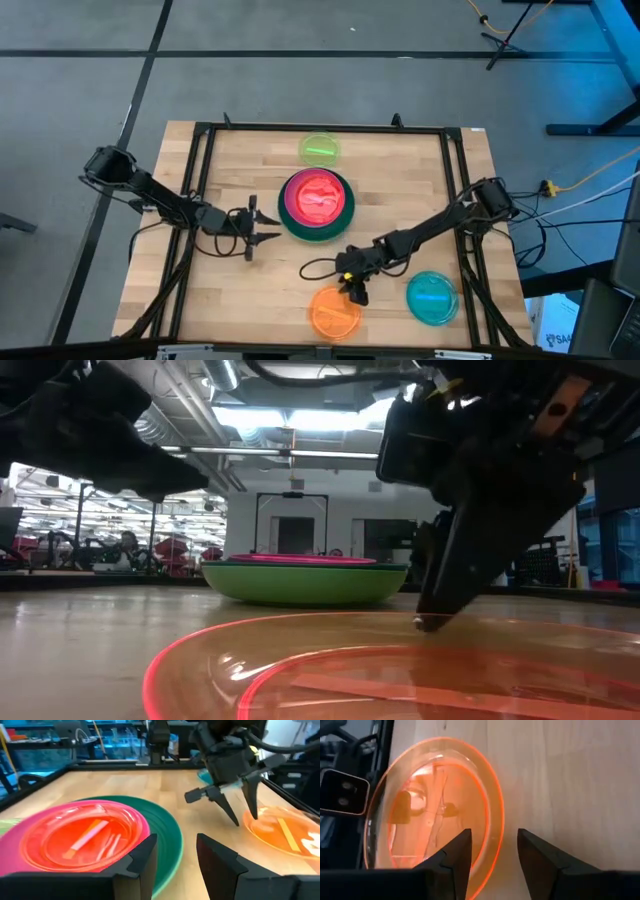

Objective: Stack plastic plates
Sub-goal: Stack the orange plate on the red plate

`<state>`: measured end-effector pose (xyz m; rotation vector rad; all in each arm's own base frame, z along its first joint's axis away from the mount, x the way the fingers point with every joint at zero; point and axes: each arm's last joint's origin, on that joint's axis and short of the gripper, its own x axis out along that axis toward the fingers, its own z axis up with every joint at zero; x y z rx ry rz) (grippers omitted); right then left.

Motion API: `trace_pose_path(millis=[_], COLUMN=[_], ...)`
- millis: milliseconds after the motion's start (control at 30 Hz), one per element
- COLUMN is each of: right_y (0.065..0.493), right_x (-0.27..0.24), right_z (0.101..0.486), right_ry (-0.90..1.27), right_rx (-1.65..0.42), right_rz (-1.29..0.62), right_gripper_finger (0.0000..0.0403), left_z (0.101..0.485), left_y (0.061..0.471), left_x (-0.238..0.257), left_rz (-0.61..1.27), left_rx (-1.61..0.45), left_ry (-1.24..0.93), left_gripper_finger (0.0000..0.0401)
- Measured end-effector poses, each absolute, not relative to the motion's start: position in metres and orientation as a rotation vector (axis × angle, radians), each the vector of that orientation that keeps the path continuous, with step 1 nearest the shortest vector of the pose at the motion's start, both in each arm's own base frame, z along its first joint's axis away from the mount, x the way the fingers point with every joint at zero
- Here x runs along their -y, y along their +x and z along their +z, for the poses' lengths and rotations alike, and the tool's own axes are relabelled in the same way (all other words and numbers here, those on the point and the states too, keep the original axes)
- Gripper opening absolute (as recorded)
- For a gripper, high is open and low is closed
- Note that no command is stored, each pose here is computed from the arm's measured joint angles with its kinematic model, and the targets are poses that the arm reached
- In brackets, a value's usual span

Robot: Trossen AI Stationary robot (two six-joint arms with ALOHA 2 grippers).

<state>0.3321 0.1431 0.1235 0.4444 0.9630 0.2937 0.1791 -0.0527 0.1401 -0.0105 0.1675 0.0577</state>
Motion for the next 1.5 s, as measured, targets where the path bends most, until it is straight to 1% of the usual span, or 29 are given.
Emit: trace_pose_path(millis=[233, 333, 467, 633, 767, 833, 1000, 1167, 1500], right_y=[0.333, 0.333, 0.332, 0.332, 0.332, 0.332, 0.333, 0.332, 0.333], right_x=[-0.144, -0.144, -0.144, -0.145, -0.144, -0.144, -0.144, -0.143, -0.124], right_z=[0.118, 0.118, 0.118, 0.118, 0.118, 0.118, 0.118, 0.122, 0.159], right_ry=[0.483, 0.477, 0.473, 0.465, 0.417, 0.396, 0.373, 0.349, 0.288], right_rx=[-0.97, -0.965, -0.965, -0.966, -0.951, -0.945, -0.941, -0.931, -0.812], right_rz=[0.234, 0.222, 0.219, 0.215, 0.224, 0.234, 0.244, 0.257, 0.234], right_gripper_finger=[0.0148, 0.0137, 0.0106, 0.0058, 0.0018, 0.0005, 0.0008, 0.0002, 0.0005], left_z=[0.136, 0.135, 0.135, 0.135, 0.135, 0.135, 0.135, 0.135, 0.135], left_y=[0.176, 0.175, 0.175, 0.174, 0.174, 0.174, 0.174, 0.174, 0.174], left_x=[0.06, 0.062, 0.064, 0.065, 0.065, 0.065, 0.065, 0.065, 0.065], left_rz=[0.018, 0.008, -0.006, -0.01, -0.01, -0.01, -0.009, -0.009, -0.009], left_rx=[-0.205, -0.215, -0.216, -0.215, -0.215, -0.215, -0.215, -0.215, -0.215], left_ry=[0.009, 0.014, 0.016, 0.016, 0.016, 0.016, 0.016, 0.016, 0.016], left_gripper_finger=[0.0131, 0.0131, 0.0131, 0.0131, 0.0131, 0.0131, 0.0131, 0.0131, 0.0131])
